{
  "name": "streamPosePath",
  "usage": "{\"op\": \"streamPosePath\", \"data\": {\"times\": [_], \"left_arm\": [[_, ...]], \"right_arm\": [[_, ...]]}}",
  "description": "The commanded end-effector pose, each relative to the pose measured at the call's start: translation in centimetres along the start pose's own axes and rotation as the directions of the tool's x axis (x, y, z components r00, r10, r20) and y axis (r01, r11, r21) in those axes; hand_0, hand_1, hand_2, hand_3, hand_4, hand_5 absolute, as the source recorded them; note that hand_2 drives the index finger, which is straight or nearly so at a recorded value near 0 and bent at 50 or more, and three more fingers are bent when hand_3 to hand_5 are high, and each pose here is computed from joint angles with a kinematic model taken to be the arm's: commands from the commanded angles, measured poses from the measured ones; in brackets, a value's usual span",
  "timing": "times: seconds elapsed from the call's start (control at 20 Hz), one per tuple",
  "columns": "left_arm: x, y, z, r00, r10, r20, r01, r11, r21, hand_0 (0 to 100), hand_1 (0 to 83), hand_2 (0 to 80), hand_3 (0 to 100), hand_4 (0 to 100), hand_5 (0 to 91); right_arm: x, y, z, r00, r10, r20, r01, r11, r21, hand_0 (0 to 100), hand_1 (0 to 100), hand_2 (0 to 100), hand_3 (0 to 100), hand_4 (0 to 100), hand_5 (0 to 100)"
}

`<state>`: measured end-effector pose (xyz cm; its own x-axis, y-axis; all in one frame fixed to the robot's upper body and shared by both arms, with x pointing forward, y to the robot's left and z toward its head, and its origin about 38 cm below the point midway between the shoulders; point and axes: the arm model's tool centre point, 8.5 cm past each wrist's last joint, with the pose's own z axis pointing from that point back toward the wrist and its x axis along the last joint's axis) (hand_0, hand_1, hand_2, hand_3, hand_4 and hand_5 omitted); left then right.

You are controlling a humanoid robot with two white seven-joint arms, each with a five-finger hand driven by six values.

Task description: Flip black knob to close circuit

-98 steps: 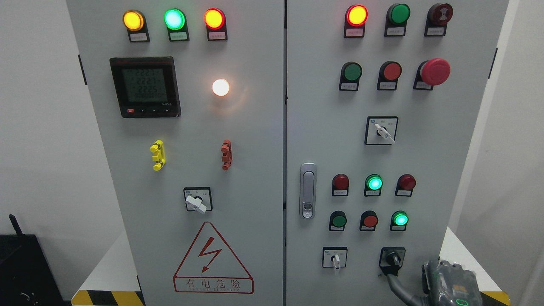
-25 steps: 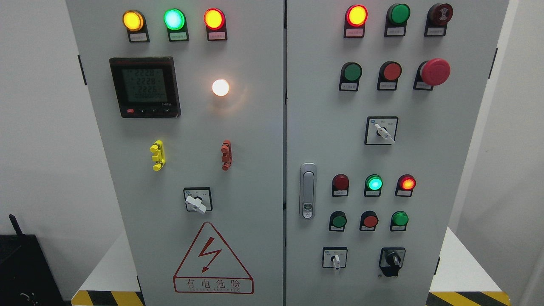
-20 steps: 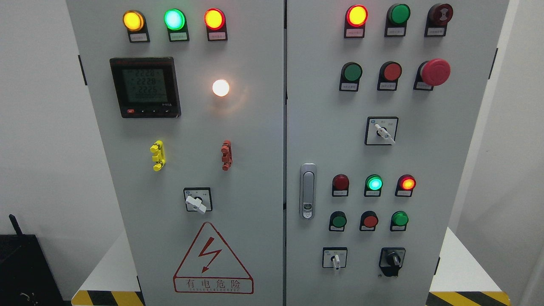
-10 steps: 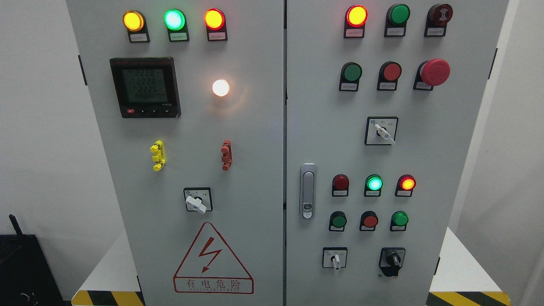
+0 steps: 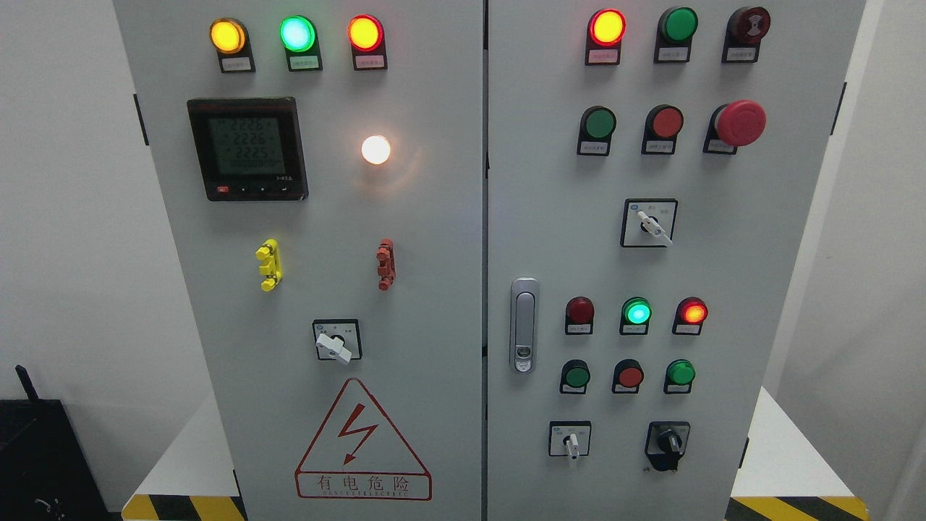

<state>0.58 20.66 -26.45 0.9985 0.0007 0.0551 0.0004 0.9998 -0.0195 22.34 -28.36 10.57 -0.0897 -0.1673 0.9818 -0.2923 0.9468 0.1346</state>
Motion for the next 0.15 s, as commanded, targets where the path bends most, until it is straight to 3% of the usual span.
{"op": "streamPosePath", "data": {"times": [0.0,0.1], "left_arm": [[-1.01,0.01,0.01,1.000,0.022,0.000,-0.022,1.000,0.001,0,0.0,0.0,5,3,0.0],[-1.01,0.01,0.01,1.000,0.022,0.000,-0.022,1.000,0.001,0,0.0,0.0,5,3,0.0]], "right_arm": [[0.25,0.06,0.75,1.000,-0.004,0.003,0.004,1.000,-0.008,0,0,0,3,2,0],[0.21,0.01,0.78,1.000,-0.003,0.001,0.003,1.000,-0.010,0,0,0,4,2,0]]}}
